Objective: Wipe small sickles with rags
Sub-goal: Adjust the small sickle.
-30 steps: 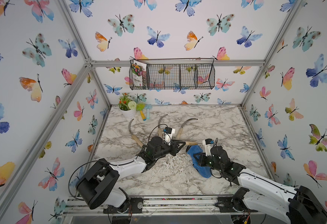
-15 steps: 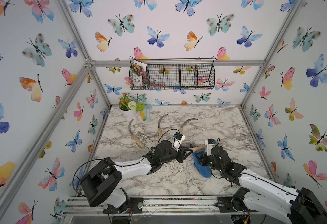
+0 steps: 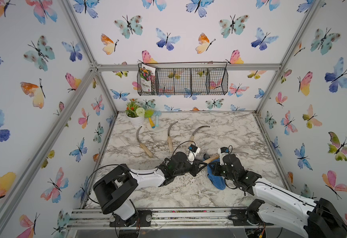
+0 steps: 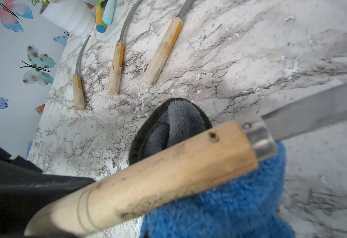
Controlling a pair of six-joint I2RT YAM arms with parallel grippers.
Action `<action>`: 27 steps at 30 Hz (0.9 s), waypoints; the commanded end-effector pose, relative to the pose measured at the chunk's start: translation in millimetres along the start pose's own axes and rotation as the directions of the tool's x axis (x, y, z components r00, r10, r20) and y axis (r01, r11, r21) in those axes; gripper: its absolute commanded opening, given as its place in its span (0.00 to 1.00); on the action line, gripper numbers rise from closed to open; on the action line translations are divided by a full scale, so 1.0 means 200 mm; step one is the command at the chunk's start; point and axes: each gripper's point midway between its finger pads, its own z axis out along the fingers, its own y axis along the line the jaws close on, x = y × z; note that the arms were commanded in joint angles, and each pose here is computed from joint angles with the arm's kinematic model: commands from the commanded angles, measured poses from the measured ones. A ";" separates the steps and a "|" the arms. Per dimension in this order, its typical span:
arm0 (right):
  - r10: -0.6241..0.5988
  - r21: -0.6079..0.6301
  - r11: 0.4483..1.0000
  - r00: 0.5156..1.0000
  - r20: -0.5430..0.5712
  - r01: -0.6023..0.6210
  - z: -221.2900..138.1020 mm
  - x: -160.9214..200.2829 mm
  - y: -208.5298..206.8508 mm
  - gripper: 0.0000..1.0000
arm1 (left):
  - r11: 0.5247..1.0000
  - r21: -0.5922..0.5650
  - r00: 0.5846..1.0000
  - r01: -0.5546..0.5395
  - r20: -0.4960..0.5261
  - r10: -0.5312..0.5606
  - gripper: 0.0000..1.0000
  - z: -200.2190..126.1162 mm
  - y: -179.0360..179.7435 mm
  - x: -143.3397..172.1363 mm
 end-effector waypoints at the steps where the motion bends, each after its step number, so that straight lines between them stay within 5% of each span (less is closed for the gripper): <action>1: -0.014 -0.191 0.980 0.985 0.173 0.048 -0.07 -0.29 0.29 0.01 | 0.993 0.115 0.983 0.006 -0.182 0.016 0.00 0.06 -0.11 0.24; 12: -0.054 -0.210 0.973 0.977 0.208 0.099 -0.08 -0.36 0.37 0.01 | 0.990 0.141 0.961 0.028 -0.276 0.012 0.00 0.16 -0.10 0.35; 27: -0.150 -0.210 0.955 0.953 0.264 0.208 -0.07 -0.50 0.49 0.01 | 0.968 0.244 0.929 0.060 -0.369 0.036 0.00 0.10 -0.22 0.50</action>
